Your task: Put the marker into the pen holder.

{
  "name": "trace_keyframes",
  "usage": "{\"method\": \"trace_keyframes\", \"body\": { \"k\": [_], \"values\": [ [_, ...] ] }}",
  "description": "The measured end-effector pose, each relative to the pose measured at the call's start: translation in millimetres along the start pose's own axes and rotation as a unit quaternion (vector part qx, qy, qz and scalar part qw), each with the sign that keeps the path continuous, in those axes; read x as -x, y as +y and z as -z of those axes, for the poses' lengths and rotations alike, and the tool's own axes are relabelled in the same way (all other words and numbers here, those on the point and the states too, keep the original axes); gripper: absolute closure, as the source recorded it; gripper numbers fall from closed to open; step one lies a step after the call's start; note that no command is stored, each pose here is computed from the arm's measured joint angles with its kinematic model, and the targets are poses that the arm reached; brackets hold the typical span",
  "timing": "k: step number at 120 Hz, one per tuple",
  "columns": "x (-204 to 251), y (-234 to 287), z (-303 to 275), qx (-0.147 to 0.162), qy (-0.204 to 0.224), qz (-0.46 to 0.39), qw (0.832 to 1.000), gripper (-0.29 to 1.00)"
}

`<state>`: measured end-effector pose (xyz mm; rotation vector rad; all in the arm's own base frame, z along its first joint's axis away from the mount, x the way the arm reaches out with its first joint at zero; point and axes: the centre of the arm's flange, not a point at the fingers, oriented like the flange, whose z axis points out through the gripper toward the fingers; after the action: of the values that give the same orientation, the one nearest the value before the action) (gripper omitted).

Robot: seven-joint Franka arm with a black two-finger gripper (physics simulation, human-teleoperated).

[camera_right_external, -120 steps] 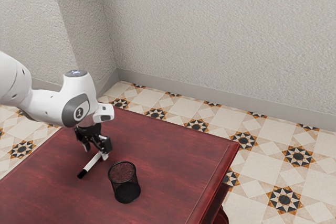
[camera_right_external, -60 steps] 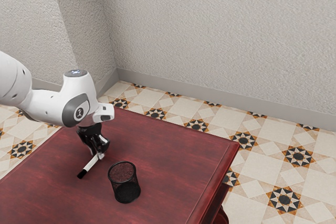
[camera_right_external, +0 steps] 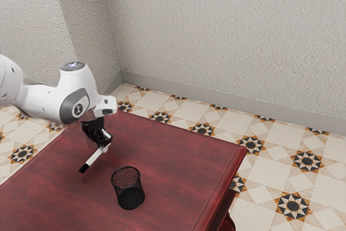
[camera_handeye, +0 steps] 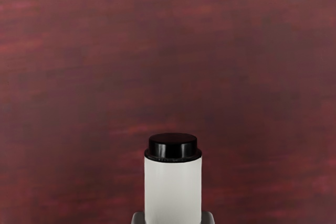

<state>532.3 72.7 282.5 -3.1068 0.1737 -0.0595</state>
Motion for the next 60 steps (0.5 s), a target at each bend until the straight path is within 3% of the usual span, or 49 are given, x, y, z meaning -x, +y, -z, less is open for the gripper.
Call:
{"method": "trace_keyframes", "body": {
  "k": [16, 33, 60],
  "values": [
    [20.4, 24.7, 81.9, -0.01, 0.101, -0.014, 0.995, 0.74],
    [63.1, 88.4, 168.8, -0.027, 0.224, -0.062, 0.972, 0.75],
    [99.3, 164.9, 177.1, -0.034, 0.303, -0.117, 0.945, 0.76]
  ]
}}
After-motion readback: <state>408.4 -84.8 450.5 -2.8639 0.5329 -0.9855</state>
